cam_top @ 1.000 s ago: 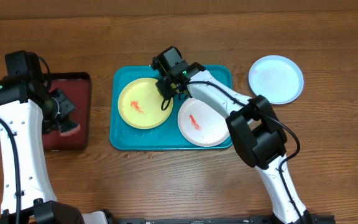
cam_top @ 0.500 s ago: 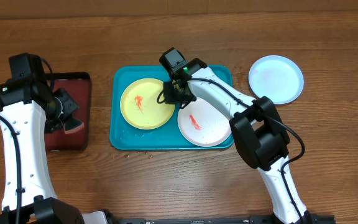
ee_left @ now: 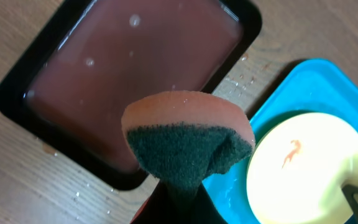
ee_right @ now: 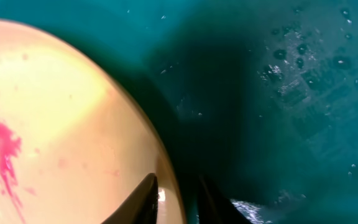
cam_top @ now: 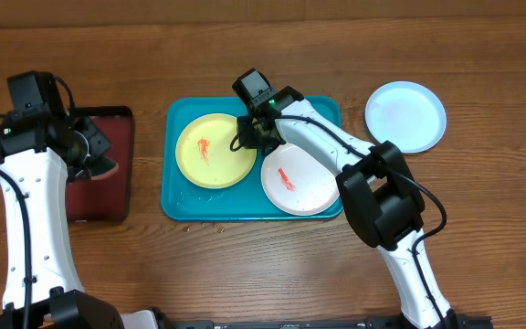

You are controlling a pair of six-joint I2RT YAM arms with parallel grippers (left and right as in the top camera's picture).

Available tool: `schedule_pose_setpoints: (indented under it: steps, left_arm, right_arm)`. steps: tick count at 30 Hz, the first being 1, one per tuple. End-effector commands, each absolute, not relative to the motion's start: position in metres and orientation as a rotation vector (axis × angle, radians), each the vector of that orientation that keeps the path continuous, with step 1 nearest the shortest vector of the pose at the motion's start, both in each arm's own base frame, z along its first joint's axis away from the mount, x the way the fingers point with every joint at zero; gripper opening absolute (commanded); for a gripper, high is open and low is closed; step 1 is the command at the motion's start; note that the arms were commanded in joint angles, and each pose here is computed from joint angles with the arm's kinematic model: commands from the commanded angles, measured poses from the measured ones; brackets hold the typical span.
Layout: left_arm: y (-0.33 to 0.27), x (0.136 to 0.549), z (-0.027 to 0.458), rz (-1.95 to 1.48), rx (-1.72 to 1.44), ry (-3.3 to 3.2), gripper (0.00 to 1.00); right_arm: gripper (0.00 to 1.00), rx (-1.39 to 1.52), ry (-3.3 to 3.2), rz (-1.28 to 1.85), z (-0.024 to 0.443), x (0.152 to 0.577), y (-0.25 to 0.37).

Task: Clean dirty plates on tray and stack at the side
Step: 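Dip and rub the sponge in the water tray with the left gripper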

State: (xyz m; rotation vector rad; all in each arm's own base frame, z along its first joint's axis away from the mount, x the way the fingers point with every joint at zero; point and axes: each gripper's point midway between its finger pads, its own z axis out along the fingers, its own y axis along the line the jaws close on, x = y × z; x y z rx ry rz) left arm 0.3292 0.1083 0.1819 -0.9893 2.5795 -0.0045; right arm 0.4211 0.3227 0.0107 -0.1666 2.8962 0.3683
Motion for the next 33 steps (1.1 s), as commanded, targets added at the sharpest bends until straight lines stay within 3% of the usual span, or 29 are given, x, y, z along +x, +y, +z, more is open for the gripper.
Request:
schedule_pose_setpoints:
  steps: [1, 3, 17, 33]
  left_arm:
    - [0.115, 0.338, 0.179, 0.004, -1.010, 2.552, 0.04]
    - [0.120, 0.342, 0.172, 0.025, -1.017, 2.556, 0.04]
    - [0.178, 0.359, 0.084, 0.063, -1.213, 2.611, 0.04]
    - [0.171, 0.369, -0.002, -0.128, -1.149, 2.784, 0.04]
  right_arm:
    - [0.11, -0.174, 2.965, 0.270, -0.019, 0.409, 0.309]
    - [0.04, -0.175, 2.972, 0.266, -0.020, 0.407, 0.308]
    - [0.04, -0.181, 2.973, 0.311, -0.019, 0.407, 0.314]
    - [0.04, -0.191, 2.960, 0.386, -0.016, 0.408, 0.323]
